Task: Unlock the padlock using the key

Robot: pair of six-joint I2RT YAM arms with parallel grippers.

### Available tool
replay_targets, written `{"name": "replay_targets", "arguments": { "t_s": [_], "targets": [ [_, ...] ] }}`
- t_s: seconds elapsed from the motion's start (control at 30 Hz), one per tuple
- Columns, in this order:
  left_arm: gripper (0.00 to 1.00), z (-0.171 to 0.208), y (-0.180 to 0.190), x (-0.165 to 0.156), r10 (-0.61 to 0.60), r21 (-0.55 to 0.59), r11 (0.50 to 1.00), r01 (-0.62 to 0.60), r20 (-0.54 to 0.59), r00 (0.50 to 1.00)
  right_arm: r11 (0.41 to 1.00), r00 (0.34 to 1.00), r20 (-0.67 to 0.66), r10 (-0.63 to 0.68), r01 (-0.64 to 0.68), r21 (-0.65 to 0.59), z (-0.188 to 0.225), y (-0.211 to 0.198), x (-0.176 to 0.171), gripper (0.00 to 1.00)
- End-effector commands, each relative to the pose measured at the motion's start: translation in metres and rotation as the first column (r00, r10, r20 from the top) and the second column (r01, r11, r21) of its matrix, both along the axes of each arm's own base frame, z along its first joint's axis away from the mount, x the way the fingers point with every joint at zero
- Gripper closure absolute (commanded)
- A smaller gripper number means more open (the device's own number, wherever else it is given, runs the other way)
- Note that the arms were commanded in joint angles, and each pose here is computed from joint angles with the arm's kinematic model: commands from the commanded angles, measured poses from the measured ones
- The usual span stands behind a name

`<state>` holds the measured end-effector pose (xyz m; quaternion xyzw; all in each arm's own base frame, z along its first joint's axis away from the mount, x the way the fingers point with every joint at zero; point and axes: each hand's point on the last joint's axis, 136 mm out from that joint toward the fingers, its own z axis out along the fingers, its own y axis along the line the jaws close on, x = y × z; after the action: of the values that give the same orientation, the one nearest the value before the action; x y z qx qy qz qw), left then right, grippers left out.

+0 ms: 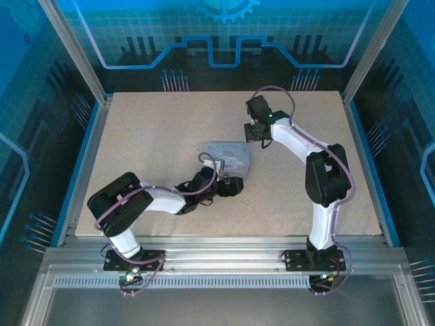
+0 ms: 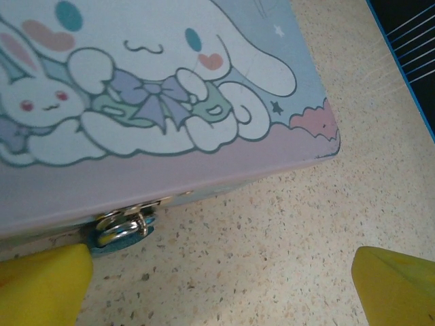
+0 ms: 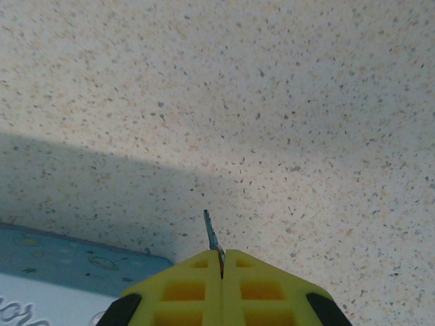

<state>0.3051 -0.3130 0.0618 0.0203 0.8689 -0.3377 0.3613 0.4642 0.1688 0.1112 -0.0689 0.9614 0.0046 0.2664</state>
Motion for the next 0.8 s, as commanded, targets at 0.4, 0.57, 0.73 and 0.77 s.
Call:
{"name": "replay_targets", "arguments": {
  "t_s": [0.4,0.57,0.73,0.77],
  "targets": [
    [0.01,0.0,-0.012,0.014,0.012,0.167,0.985,-0.039,0.16,0.987,1.0,0.998,-0.069,0.006,-0.004,0.026,-0.026,0.0,-0.009,1.0],
    [0.01,-0.004,-0.018,0.016,0.016,0.174,0.984,-0.039,0.134,0.991,0.999,0.998,-0.066,0.012,-0.01,0.038,-0.027,0.004,-0.011,1.0],
    [0.04,-0.008,-0.026,0.014,-0.009,0.166,0.986,-0.011,0.115,0.993,0.999,0.998,-0.06,0.017,-0.014,0.041,-0.024,0.006,-0.011,1.0],
    [0.06,-0.009,-0.028,0.013,-0.017,0.155,0.988,-0.001,0.115,0.993,0.999,0.998,-0.061,0.019,-0.016,0.044,-0.024,0.006,-0.012,1.0]
  ]
}}
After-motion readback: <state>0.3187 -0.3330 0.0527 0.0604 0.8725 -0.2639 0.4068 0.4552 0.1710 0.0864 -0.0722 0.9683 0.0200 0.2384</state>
